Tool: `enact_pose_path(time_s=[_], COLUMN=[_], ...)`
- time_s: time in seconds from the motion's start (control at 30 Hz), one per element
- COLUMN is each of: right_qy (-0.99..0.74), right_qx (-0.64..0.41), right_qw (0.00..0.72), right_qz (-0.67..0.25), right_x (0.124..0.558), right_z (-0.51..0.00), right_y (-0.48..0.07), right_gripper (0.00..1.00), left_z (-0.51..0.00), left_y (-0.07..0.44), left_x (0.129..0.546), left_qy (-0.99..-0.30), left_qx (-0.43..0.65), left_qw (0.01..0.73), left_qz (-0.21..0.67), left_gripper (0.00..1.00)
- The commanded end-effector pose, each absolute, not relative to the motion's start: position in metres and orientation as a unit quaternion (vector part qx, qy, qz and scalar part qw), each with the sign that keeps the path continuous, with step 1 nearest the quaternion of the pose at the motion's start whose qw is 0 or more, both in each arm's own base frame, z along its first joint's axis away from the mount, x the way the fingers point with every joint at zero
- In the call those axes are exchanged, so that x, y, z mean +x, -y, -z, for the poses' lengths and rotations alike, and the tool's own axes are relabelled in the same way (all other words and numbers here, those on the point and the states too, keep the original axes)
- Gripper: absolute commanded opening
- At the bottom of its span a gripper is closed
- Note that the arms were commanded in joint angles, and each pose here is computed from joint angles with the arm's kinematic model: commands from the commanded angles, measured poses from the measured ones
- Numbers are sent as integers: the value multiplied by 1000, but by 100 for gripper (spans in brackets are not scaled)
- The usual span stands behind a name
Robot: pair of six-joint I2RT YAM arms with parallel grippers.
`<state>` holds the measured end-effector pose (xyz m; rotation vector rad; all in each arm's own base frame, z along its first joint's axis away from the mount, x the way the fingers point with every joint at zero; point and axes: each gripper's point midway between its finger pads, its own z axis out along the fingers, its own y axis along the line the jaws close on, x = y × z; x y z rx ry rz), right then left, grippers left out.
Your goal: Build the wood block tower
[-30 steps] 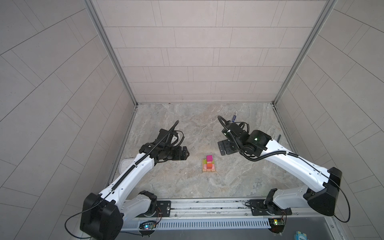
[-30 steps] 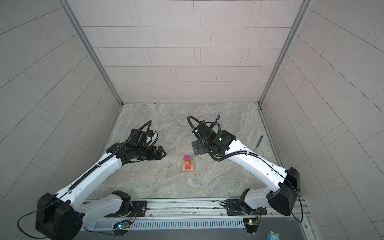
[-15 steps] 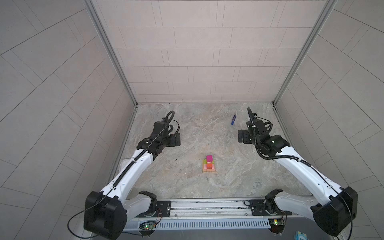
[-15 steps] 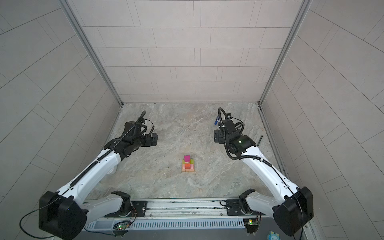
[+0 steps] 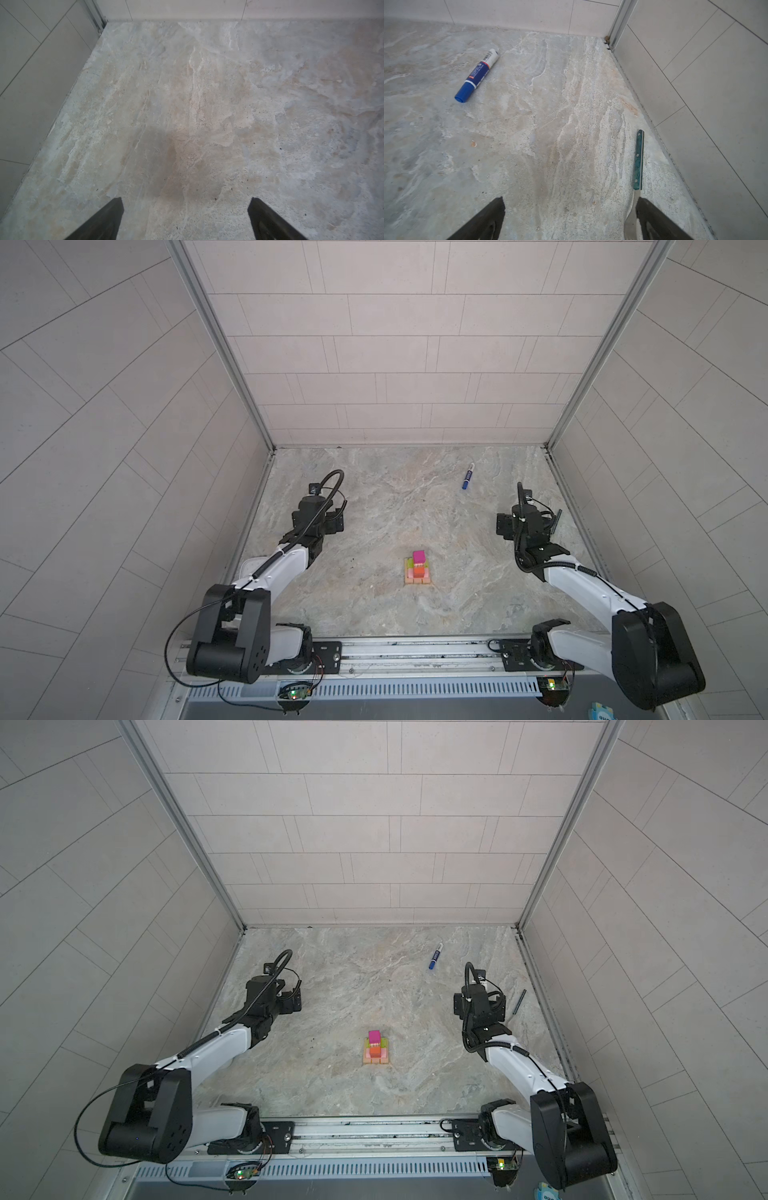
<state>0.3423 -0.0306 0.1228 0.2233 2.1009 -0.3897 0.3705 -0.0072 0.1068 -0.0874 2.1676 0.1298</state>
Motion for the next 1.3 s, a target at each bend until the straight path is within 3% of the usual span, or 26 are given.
enact_pose_path(time_s=[0.0, 0.43, 0.67, 1.27], right_qy=[-821, -791, -793, -787], right_qx=[79, 63, 116, 104], right_qw=[541, 585, 569, 579], right_qz=[164, 169, 185, 185], right_x=[366, 380, 377, 378], right_z=[-144, -98, -97, -98], right_y=[30, 35, 54, 52], right_gripper=[100, 100, 99, 99], left_z=[-121, -92, -85, -90], left_y=[3, -12, -42, -37], left_x=[382, 388, 393, 393], left_qy=[-832, -801, -818, -809], left_qx=[-24, -30, -101, -88], left_qw=[549, 593, 552, 567], left_qz=[-72, -83, -131, -124], left_gripper=[100, 100, 100, 100])
